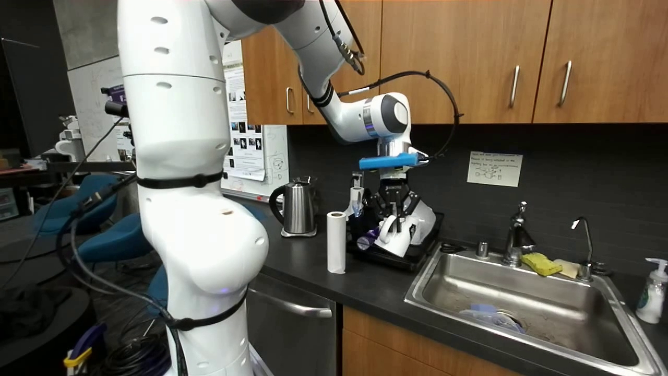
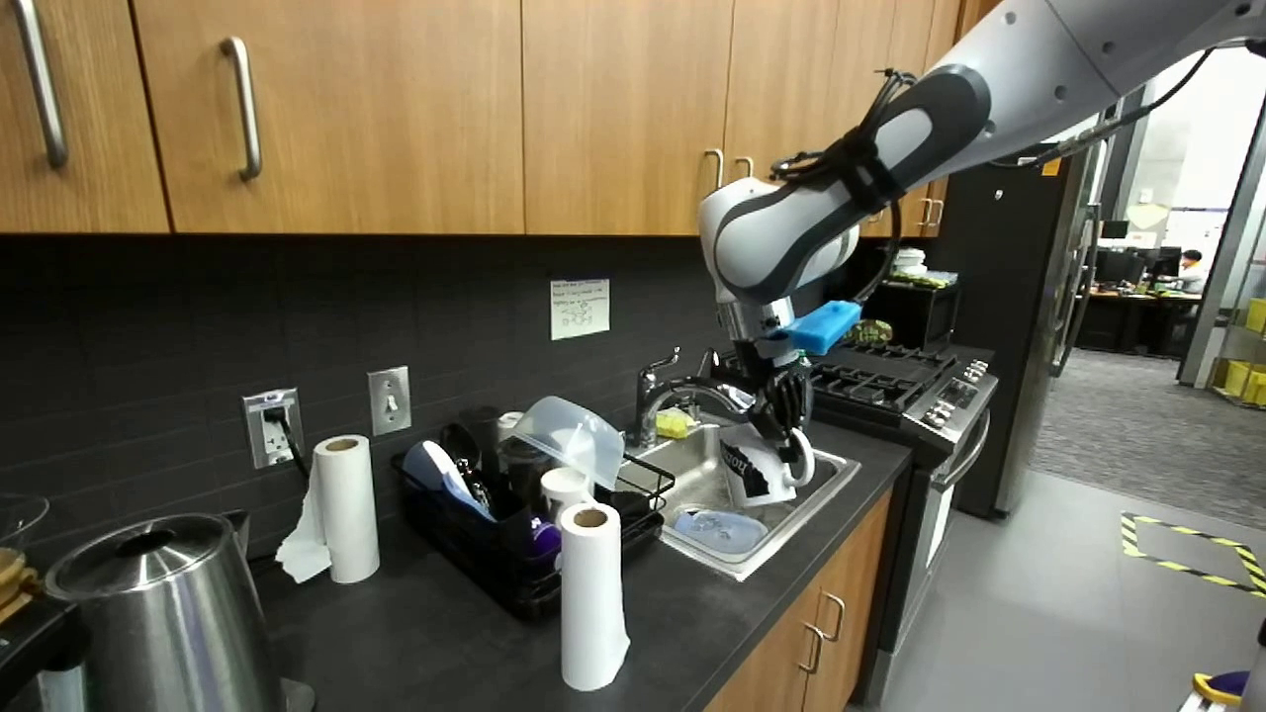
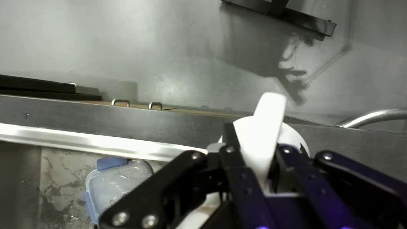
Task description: Remove the white and black mug from the dish rack and put it on the counter.
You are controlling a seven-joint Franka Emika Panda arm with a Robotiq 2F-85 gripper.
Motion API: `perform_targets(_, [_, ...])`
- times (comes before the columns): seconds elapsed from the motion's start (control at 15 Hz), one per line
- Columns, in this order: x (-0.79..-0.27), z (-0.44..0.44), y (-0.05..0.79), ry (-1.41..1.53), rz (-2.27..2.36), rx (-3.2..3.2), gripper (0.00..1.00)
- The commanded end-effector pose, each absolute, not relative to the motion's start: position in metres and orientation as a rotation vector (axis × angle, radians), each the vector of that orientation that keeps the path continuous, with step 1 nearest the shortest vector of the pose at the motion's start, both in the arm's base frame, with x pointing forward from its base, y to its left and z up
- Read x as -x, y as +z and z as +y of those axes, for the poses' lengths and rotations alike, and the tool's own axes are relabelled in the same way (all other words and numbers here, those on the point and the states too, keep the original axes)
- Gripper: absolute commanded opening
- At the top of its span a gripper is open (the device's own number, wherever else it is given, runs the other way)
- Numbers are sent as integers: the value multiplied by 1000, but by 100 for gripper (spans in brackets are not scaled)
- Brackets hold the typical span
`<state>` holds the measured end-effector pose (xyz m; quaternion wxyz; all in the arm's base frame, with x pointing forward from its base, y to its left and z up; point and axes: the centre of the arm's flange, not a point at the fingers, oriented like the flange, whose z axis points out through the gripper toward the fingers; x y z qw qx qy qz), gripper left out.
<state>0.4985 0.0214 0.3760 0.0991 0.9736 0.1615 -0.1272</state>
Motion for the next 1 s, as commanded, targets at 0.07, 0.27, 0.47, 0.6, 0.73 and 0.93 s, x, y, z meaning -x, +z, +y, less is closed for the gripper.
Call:
perform_targets(0.07, [-482, 50, 362, -383, 502, -2874, 5])
perform_targets(0.27, [-479, 72, 352, -372, 539, -2858, 5])
perform_targets(0.47, [-484, 90, 335, -321, 578, -2843, 5])
perform_targets(0.6, [-491, 95, 324, -286, 594, -2840, 5])
perform_targets(0.73, [-499, 95, 311, -255, 598, -2842, 5])
perform_targets(0.93, [-508, 88, 289, -225, 586, -2851, 5])
